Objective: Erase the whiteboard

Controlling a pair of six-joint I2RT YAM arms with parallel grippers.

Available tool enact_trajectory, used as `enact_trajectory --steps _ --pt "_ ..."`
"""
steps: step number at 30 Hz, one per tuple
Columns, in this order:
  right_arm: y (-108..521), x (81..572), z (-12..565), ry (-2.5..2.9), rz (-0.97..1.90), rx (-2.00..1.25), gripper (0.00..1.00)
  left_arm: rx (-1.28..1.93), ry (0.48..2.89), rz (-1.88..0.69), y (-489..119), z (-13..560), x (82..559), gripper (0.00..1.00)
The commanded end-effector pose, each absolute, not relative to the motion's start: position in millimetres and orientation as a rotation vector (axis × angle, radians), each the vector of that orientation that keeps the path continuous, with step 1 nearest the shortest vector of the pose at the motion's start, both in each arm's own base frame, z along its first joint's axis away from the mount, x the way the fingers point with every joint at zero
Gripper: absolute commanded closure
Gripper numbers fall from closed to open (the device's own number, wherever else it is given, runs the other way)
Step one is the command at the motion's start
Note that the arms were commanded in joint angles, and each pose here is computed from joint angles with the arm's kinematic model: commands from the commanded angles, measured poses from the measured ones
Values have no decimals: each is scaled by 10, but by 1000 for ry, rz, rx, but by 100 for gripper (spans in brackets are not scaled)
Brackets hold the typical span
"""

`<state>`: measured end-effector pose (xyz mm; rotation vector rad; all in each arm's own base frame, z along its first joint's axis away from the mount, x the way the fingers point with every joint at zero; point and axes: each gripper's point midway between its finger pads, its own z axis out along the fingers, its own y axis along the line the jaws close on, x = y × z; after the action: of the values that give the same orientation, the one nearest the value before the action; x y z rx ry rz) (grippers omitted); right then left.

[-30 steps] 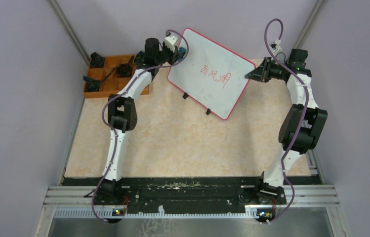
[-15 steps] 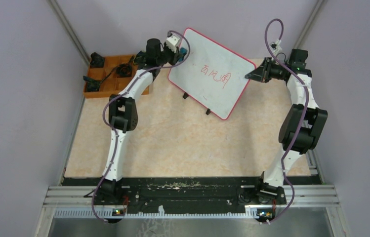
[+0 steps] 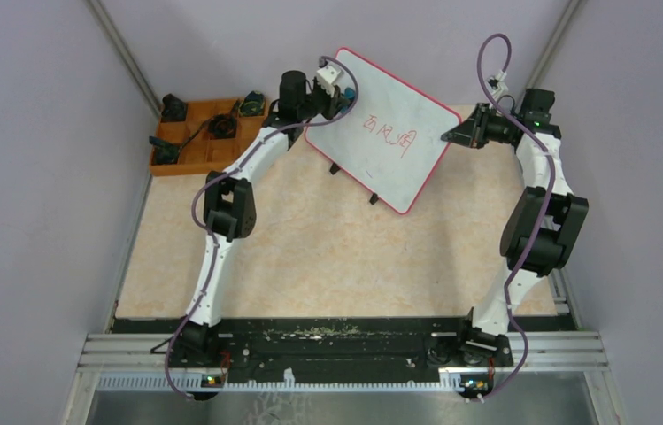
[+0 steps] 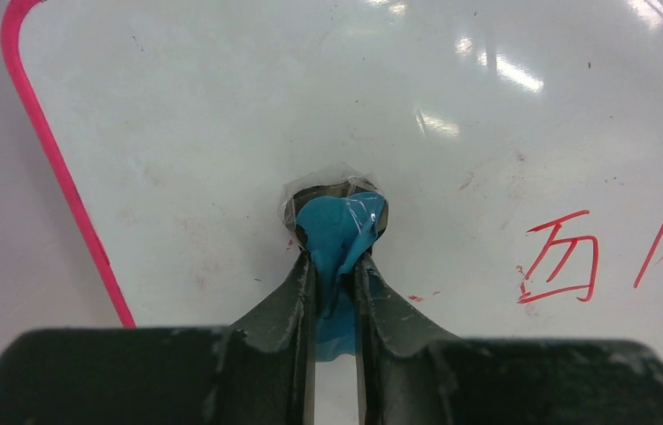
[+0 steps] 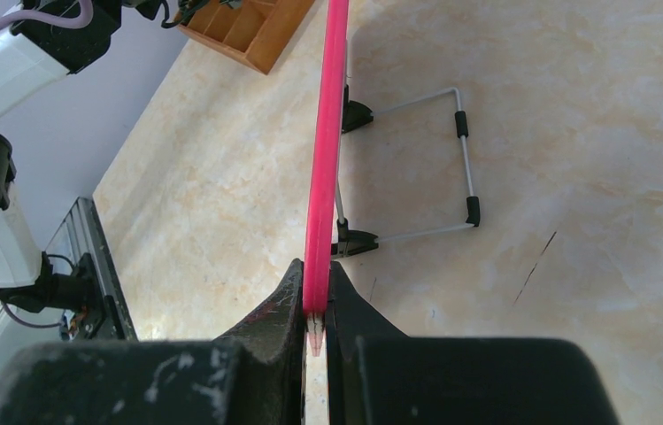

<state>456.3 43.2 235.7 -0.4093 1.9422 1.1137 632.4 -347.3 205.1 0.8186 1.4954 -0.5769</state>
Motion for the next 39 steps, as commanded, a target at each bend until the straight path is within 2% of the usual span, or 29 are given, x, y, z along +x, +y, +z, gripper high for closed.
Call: enact_trajectory --steps 1,10,17,39 --pt "450 4536 2704 1824 1031 -541 100 820 1401 -504 -3546 2374 6349 100" --pt "454 4536 2700 1820 1036 -542 100 772 1415 -334 -3074 2219 6676 100" --pt "453 4534 2699 1820 1035 -542 100 748 1387 -252 -2967 2161 6809 100" --pt "464 4539 2672 1816 1047 -537 100 974 1300 -537 -3676 2247 6198 100"
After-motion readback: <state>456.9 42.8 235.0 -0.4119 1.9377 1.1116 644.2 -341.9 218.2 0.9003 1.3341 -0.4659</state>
